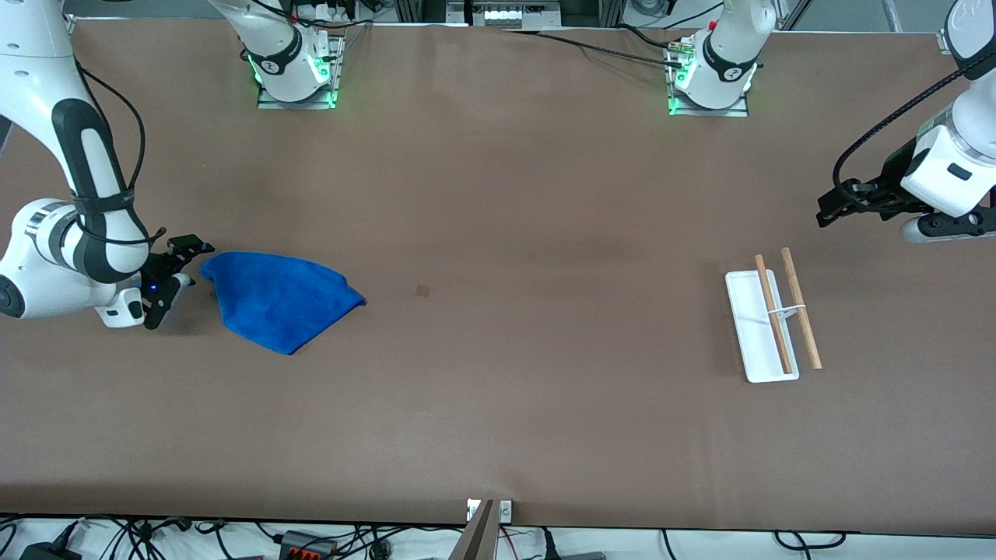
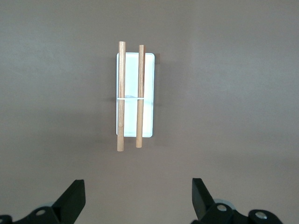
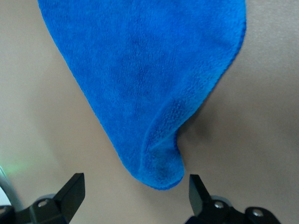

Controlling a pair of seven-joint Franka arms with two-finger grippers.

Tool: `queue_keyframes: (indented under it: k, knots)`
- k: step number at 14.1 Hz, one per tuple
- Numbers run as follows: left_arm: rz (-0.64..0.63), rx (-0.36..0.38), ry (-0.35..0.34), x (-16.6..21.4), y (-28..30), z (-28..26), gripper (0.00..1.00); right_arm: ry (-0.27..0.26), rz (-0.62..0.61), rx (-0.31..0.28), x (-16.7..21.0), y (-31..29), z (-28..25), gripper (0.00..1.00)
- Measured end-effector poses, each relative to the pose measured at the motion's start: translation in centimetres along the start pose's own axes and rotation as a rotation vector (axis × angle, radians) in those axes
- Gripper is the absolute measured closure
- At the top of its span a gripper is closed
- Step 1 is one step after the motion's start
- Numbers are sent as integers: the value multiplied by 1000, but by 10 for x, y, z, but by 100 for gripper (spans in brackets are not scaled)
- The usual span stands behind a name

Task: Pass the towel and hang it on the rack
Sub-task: 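Reach the right gripper down to the blue towel's corner, then close the right gripper on the towel corner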

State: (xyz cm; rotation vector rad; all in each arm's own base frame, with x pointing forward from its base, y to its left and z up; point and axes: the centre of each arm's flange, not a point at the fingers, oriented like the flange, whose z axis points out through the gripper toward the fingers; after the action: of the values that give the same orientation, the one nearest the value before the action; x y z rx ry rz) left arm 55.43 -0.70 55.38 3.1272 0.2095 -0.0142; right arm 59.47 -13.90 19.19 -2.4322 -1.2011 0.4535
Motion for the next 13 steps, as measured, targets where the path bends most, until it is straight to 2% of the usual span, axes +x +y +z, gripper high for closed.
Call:
queue_keyframes:
  k: [1,2,3,8,9,13]
  knots:
    - [0,0,0,0,0,0,0,8,-41,-6,-1,3,3,4]
    - [0,0,0,0,0,0,0,16,-85,-18,-1,7,5,16]
    - [0,0,0,0,0,0,0,21,-116,-28,-2,10,6,22]
    - [4,0,0,0,2,0,0,23,-180,-39,-1,12,6,33]
    - [4,0,1,0,2,-1,0,23,-186,-38,-1,12,7,39]
    - [4,-3,14,5,3,-6,0,22,-193,-36,-2,13,8,45]
